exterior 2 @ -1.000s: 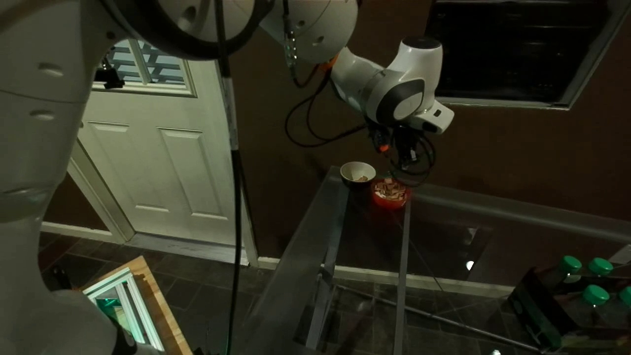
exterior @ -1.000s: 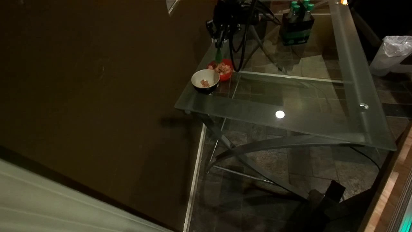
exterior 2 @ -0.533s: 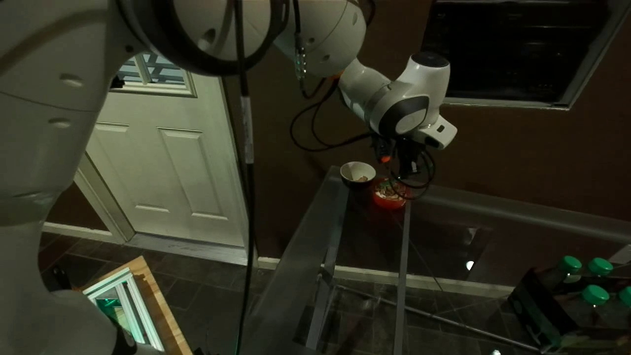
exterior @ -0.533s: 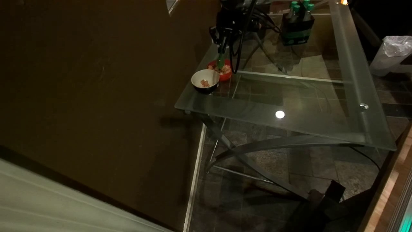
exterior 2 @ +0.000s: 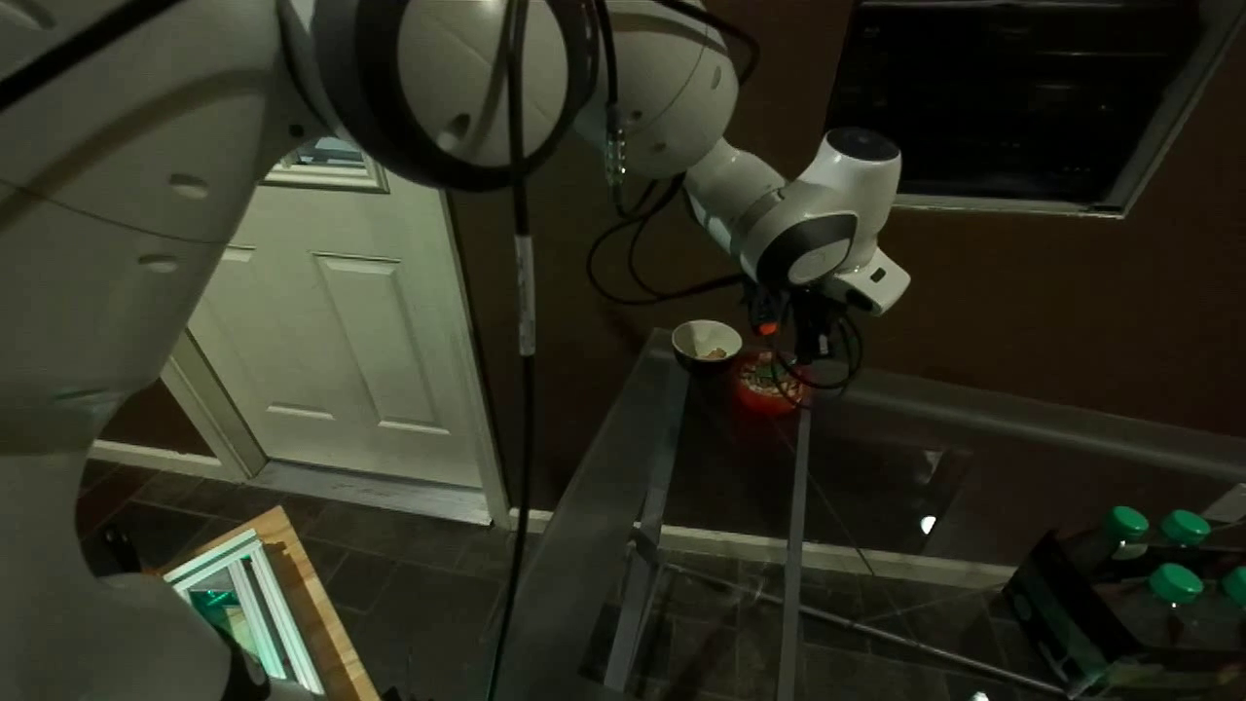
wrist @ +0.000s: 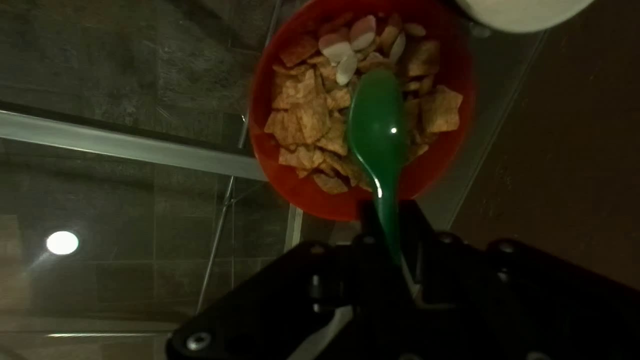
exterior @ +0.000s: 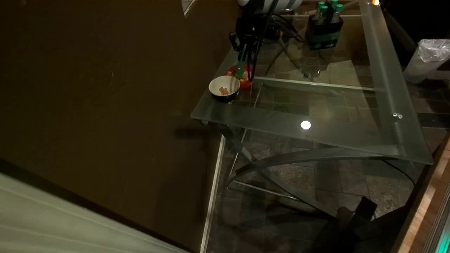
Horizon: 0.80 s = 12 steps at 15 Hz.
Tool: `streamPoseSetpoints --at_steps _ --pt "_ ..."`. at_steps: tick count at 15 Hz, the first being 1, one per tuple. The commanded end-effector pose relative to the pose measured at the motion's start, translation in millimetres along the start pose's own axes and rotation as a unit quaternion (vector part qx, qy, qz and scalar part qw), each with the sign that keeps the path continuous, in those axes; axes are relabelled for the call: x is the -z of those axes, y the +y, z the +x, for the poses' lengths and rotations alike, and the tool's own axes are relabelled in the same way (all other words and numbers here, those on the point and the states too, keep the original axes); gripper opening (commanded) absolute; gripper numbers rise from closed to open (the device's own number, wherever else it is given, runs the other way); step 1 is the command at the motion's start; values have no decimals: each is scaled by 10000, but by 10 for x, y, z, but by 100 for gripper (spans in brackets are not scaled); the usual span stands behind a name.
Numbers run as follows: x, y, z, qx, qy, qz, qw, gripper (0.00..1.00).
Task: Use the green spoon to put some of the contents of the pink bowl into the ceramic bowl
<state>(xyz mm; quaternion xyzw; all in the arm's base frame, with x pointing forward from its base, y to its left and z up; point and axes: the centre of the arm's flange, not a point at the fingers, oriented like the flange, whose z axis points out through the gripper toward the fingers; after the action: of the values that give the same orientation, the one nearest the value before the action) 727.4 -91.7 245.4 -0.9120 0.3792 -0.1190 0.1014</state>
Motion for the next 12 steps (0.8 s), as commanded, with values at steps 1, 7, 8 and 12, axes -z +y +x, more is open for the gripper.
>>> streamPoseSetpoints --at_steps 1,7,8,12 --pt "-100 -23 136 -134 -118 117 9998 4" --pt "-229 -5 176 -183 -227 80 9995 4" --pt "-249 -4 177 -180 -266 76 9995 4" --pt "-315 -7 179 -188 -357 31 9992 4"
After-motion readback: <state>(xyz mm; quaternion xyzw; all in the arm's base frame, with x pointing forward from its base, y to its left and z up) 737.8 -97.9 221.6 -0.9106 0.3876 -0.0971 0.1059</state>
